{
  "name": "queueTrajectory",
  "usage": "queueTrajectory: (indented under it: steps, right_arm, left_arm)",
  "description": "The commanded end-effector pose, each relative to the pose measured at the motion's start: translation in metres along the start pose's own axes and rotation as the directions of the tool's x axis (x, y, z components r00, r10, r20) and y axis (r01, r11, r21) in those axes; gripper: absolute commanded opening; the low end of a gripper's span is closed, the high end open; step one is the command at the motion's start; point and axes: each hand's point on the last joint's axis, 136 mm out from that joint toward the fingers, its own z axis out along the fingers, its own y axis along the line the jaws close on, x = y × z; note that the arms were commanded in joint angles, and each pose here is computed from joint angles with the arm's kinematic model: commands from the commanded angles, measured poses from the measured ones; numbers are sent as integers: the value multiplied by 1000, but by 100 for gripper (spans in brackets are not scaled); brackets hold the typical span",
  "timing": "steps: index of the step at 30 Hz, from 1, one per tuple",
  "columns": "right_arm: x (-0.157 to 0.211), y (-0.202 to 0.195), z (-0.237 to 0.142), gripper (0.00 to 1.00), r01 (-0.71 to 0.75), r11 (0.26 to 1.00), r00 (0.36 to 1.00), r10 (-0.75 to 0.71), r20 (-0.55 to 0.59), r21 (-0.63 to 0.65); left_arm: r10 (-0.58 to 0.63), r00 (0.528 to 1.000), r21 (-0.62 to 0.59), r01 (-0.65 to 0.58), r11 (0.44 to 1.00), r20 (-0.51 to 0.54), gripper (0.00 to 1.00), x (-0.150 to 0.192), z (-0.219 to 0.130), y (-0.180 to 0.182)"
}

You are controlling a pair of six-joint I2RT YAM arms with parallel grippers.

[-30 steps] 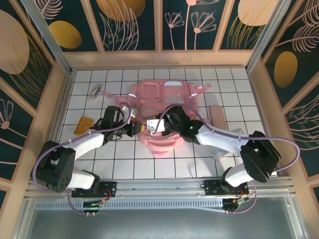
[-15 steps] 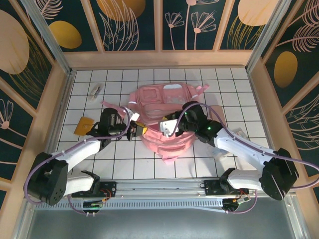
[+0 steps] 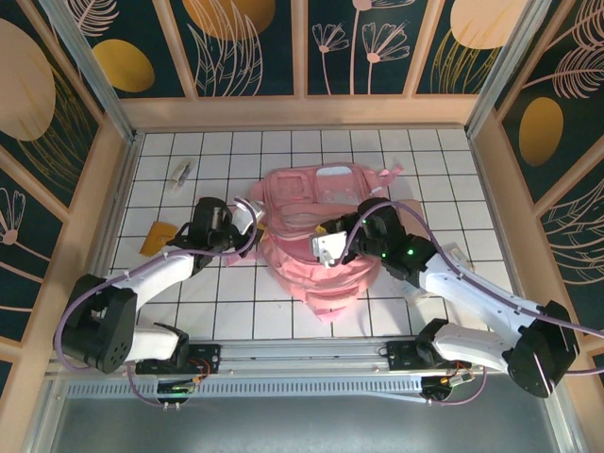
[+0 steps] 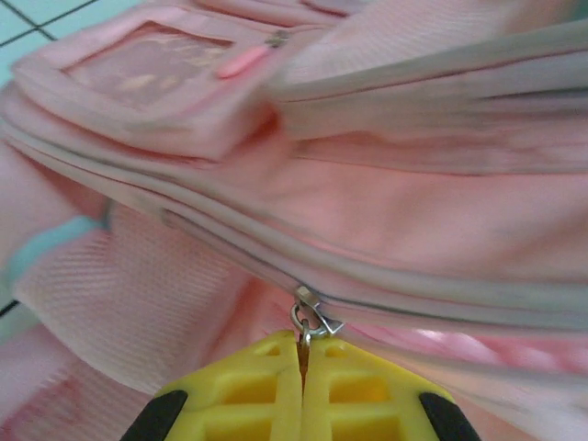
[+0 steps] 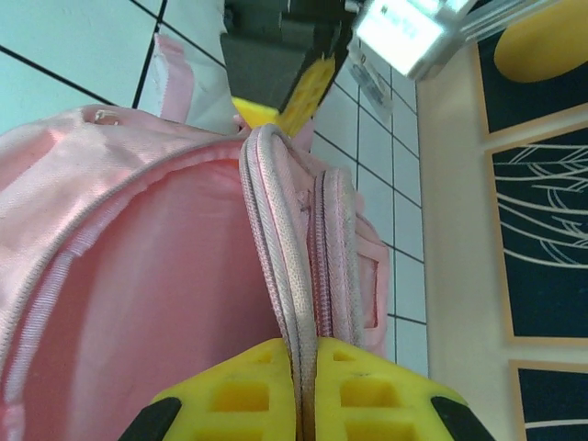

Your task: Pack books, pencil case, and school supplies into a backpack

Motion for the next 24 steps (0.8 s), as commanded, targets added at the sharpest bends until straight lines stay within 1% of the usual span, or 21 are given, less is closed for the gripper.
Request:
queueTrajectory:
  steps: [1,6,8,11,12,13,14,15,16,17,18,19,21,22,23,24]
  right_arm:
    - [-17,-4,-10,0,80,996,995,-83,47,49]
    - [-27,1,-9,0,92,995,992,-95,79,48]
    - [-29,2,-8,0,99,994,991,-103,82,43]
    - [-29,1,-7,0,96,994,992,-99,78,46]
    - [-28,-1,-7,0,94,994,993,-97,72,52]
    - [-28,-3,-6,0,87,994,993,-91,70,58]
    - [-27,-6,-6,0,75,995,995,-80,68,67]
    - [-25,-10,-6,0,52,996,996,-57,68,78]
    - [-24,-16,-6,0,23,995,997,-30,68,93]
    - [-23,-21,-6,0,-1,995,997,-6,73,104]
    - [-22,-27,-6,0,-25,993,997,16,81,118]
    - [-21,-32,-6,0,-43,991,996,32,88,130]
    - [-21,-39,-3,0,-68,988,994,54,97,140]
    - [-21,-41,-1,0,-77,987,993,64,99,141]
    - [-20,-41,1,0,-87,987,992,73,102,139]
    - [-21,-43,3,0,-101,985,990,86,112,136]
  left_arm:
    - [14,999,-216,-22,976,-42,0,9,0,60]
    - [-22,994,-288,-9,958,-103,0,12,22,100]
    - [-47,993,-277,14,961,-112,0,10,31,111]
    - [-61,994,-250,37,968,-87,0,0,41,120]
    - [-69,991,-242,40,969,-111,0,6,47,121]
    - [-69,990,-236,39,971,-121,3,7,48,121]
    - [-61,991,-215,34,976,-121,12,6,48,117]
    - [-37,993,-173,17,985,-115,26,4,46,108]
    - [1,996,-139,-13,990,-88,38,-3,38,98]
    - [30,998,-120,-37,992,-61,48,-7,32,90]
    - [77,997,-101,-79,992,-28,55,-11,23,80]
    - [136,991,-81,-136,987,-2,67,-13,14,70]
    - [299,953,4,-300,954,43,77,-13,-3,40]
    - [347,935,16,-349,937,76,83,-17,-12,30]
    - [364,925,0,-366,931,106,91,-23,-19,27]
    - [379,913,-7,-383,924,154,93,-35,-28,21]
